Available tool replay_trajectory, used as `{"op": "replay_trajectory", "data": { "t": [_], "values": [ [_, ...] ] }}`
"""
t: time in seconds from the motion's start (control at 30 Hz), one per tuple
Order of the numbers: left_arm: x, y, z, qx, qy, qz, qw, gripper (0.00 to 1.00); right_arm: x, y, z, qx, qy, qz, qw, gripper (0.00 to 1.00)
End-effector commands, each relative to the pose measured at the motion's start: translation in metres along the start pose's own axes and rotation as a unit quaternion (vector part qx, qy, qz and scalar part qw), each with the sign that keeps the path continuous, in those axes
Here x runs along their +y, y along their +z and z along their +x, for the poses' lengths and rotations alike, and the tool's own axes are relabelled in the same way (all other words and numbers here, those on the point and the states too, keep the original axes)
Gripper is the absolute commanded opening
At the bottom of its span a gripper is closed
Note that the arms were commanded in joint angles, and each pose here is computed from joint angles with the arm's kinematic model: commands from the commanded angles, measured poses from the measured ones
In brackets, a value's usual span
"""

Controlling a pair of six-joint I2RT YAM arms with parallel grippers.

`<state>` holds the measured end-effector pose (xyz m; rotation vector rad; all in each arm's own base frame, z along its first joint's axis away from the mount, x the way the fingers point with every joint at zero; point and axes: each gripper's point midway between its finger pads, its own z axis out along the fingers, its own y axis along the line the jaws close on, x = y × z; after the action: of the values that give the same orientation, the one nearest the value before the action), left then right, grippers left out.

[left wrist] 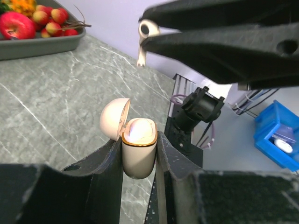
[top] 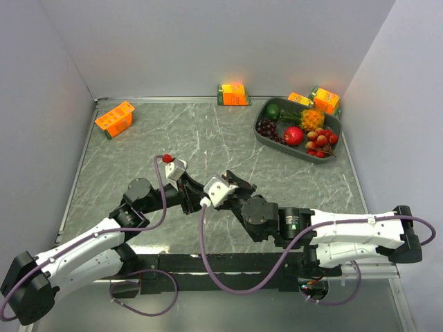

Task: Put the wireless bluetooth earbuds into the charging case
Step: Place the earbud in the charging case.

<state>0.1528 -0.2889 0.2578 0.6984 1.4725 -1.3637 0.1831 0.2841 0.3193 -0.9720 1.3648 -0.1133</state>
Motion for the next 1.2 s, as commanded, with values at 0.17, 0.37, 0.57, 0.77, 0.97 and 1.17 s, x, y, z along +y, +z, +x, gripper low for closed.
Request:
{"op": "replay_trajectory", "data": {
  "t": [0.17,0.37,0.57,0.77,0.97,1.17],
  "values": [
    [-0.021,0.005,-0.029,-0.026,0.004,0.04,0.999,0.01,-0.014,-0.014,-0.018,-0.055,0.023,0.013,0.998,0.0],
    [-0.02,0.008,-0.032,-0.023,-0.001,0.043,0.999,0.01,-0.005,-0.021,-0.019,-0.062,0.021,-0.011,0.998,0.0],
    [-0.019,0.01,-0.032,-0.013,-0.011,0.046,0.999,0.01,0.0,-0.024,-0.018,-0.066,0.011,-0.02,0.998,0.0],
    [-0.016,0.011,-0.032,-0.004,-0.023,0.045,0.999,0.01,0.003,-0.024,-0.014,-0.063,-0.016,-0.016,0.998,0.0],
    [-0.017,0.01,-0.032,-0.004,-0.029,0.051,0.998,0.01,0.003,-0.02,-0.01,-0.054,-0.035,0.003,0.998,0.0],
    [-0.018,0.01,-0.031,0.001,-0.033,0.054,0.998,0.01,0.005,-0.018,-0.01,-0.052,-0.044,0.004,0.998,0.0]
  ]
}}
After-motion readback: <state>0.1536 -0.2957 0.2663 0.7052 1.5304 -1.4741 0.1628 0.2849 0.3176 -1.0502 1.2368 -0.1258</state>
